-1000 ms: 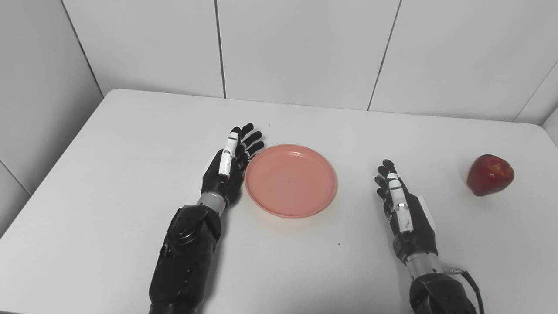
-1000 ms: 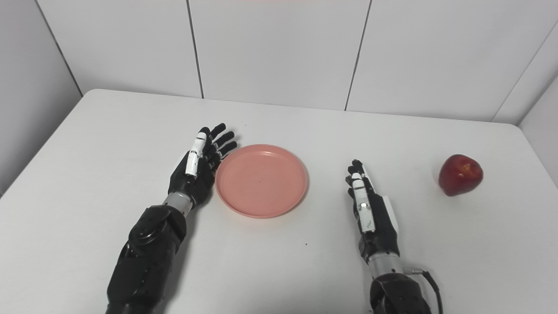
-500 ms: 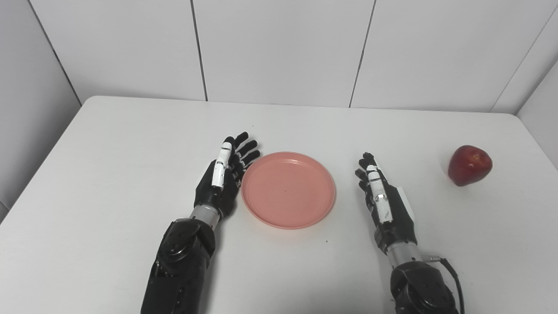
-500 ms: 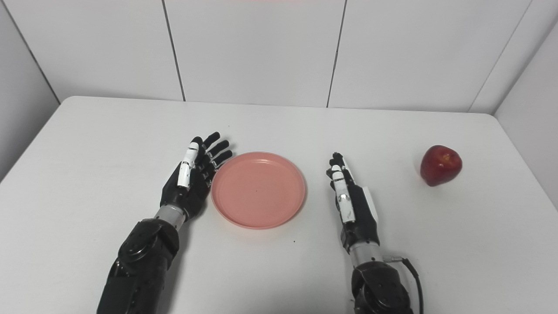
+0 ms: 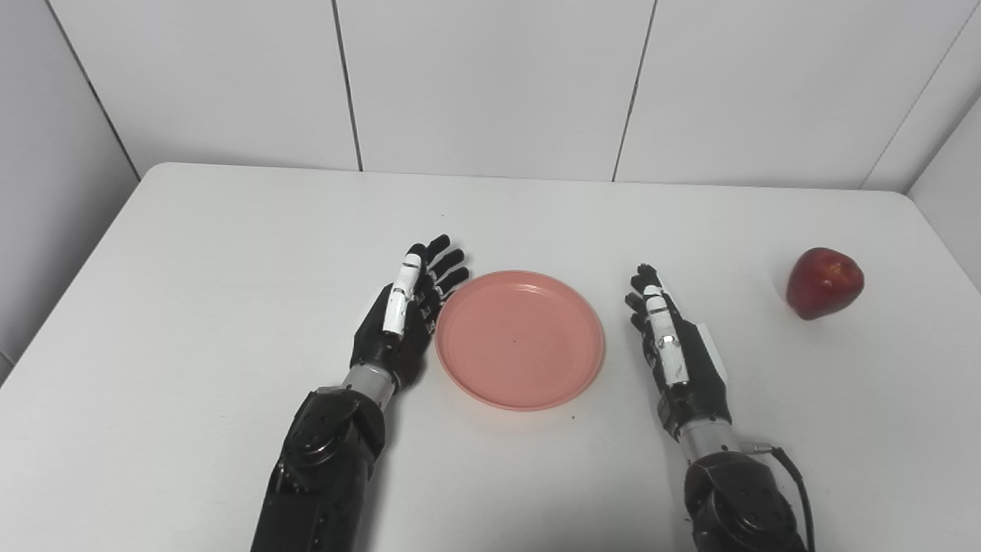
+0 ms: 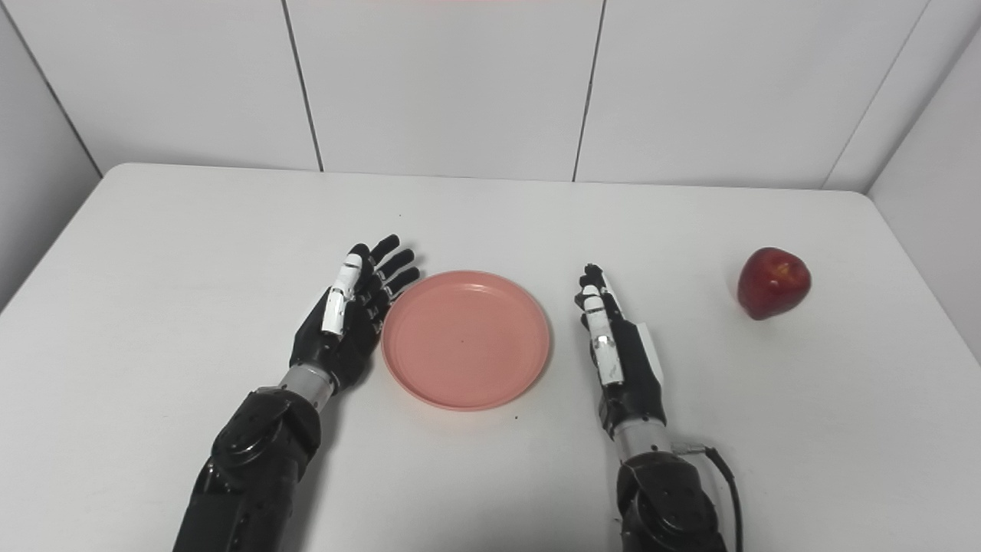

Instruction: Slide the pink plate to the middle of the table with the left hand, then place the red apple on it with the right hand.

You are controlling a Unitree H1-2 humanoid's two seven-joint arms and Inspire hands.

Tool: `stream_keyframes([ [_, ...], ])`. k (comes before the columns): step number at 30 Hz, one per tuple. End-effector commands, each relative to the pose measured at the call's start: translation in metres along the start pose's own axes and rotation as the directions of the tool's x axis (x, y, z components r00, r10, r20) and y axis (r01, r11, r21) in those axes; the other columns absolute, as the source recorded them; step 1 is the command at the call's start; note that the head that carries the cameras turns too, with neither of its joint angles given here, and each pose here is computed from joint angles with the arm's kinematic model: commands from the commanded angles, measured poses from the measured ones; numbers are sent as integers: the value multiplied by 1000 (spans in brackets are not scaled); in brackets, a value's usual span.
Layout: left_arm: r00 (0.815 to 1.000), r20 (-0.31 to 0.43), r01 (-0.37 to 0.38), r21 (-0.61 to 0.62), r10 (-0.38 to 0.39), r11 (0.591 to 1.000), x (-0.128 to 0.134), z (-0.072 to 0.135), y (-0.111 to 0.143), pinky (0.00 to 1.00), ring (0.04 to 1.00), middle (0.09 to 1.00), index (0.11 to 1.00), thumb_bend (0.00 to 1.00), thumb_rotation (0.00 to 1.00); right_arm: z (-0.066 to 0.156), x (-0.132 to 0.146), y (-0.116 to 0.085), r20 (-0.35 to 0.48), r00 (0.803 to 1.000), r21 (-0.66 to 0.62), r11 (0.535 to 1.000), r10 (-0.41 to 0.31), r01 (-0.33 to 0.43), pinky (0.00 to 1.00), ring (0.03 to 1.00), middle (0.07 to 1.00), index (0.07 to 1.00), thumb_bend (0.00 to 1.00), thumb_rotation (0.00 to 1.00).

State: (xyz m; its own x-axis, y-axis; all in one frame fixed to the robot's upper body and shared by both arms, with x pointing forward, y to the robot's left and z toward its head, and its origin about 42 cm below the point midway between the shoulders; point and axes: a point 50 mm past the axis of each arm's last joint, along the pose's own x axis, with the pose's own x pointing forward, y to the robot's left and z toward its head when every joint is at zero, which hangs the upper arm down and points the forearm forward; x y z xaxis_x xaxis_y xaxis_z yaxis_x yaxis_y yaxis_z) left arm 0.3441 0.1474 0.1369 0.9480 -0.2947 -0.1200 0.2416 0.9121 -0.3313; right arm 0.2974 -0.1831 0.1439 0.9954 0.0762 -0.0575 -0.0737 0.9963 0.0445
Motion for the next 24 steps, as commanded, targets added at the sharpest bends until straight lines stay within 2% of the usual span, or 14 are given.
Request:
stream_keyframes([
  [1,1000,-26,6,0,-6,1000,-3,-3,-5,898,909,916,903,375,1000,21,7,6,103,995,3,1000,16,-16,1000,958,962,963,202,1000],
  [15,999,-18,-31,31,31,999,-9,-10,1,897,907,914,903,381,1000,22,9,5,112,994,-14,1000,9,-8,1000,952,956,962,215,1000],
  [19,999,-11,-48,22,48,999,-8,-12,7,908,911,920,913,380,1000,28,12,1,144,990,3,1000,-1,0,1000,957,962,970,216,1000],
  [24,997,8,-79,67,79,995,-8,-12,10,893,900,914,909,377,1000,36,13,-3,176,984,-19,1000,-9,12,1000,958,960,961,215,1000],
])
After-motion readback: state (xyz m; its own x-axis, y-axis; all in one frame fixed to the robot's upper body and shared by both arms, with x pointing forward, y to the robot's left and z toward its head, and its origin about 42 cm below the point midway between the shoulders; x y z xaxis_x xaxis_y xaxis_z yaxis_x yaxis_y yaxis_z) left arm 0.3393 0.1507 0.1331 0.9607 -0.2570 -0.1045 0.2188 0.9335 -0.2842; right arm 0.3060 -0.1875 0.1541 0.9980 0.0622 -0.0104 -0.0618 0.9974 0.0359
